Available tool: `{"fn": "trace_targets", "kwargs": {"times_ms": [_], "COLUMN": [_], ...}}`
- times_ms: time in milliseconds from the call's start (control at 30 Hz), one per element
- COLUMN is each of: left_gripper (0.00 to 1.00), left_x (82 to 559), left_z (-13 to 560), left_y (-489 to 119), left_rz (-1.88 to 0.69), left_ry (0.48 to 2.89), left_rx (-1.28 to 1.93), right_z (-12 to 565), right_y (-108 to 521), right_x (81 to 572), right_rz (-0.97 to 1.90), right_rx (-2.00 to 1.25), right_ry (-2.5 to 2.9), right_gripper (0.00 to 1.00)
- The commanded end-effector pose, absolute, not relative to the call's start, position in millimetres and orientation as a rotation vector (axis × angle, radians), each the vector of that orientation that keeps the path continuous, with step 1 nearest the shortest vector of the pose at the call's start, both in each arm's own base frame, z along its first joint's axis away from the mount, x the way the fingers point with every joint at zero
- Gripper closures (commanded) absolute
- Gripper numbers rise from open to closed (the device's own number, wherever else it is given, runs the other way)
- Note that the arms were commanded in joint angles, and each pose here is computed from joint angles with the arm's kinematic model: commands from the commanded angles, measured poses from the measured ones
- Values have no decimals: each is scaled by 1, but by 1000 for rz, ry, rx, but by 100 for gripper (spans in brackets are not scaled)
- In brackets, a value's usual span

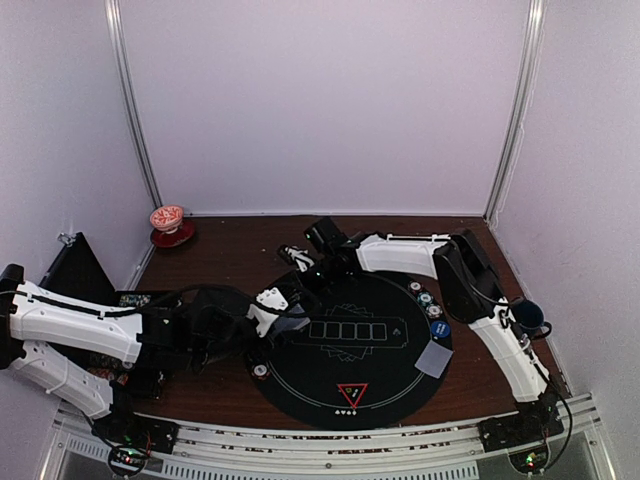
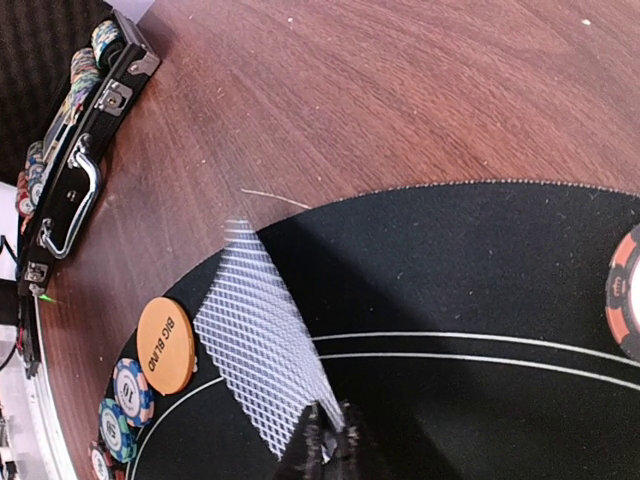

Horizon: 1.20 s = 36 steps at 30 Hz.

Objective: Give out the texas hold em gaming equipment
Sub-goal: Distribute the poker card in the big blind area, then pick up the poker card from the face-down deck piles.

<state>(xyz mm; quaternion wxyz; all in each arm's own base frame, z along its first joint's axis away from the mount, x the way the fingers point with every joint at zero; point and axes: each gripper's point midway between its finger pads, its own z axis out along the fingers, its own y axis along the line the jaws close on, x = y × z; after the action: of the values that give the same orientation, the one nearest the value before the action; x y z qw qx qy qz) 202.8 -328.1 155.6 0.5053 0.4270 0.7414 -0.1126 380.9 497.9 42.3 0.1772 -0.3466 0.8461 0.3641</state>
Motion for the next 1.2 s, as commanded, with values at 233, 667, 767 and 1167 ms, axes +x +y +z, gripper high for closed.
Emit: {"fn": "trace_targets", "kwargs": {"times_ms": [233,667,767,1167], "left_gripper": [48,48,49,48], "left_x": [204,203,203,202], "left_z": [164,165,165,164], "left_y": [-335,-335,-335,-337], "left_rz": [-297,-301,-304,-314], "left_ry": [1762,1759,1759,1754], "left_rx": [1002,1006,1008,1017], "right_z": [59,120,137,201], "right_y": [494,465,452,394], "right_x": [383,375,367,310], "right_rz": [941,836,832,1036], "right_rx": [-987,-1067,-1104,-1162], "right_ry": [2376,2296,2295,2082], "right_gripper": [69,50,47,36]}}
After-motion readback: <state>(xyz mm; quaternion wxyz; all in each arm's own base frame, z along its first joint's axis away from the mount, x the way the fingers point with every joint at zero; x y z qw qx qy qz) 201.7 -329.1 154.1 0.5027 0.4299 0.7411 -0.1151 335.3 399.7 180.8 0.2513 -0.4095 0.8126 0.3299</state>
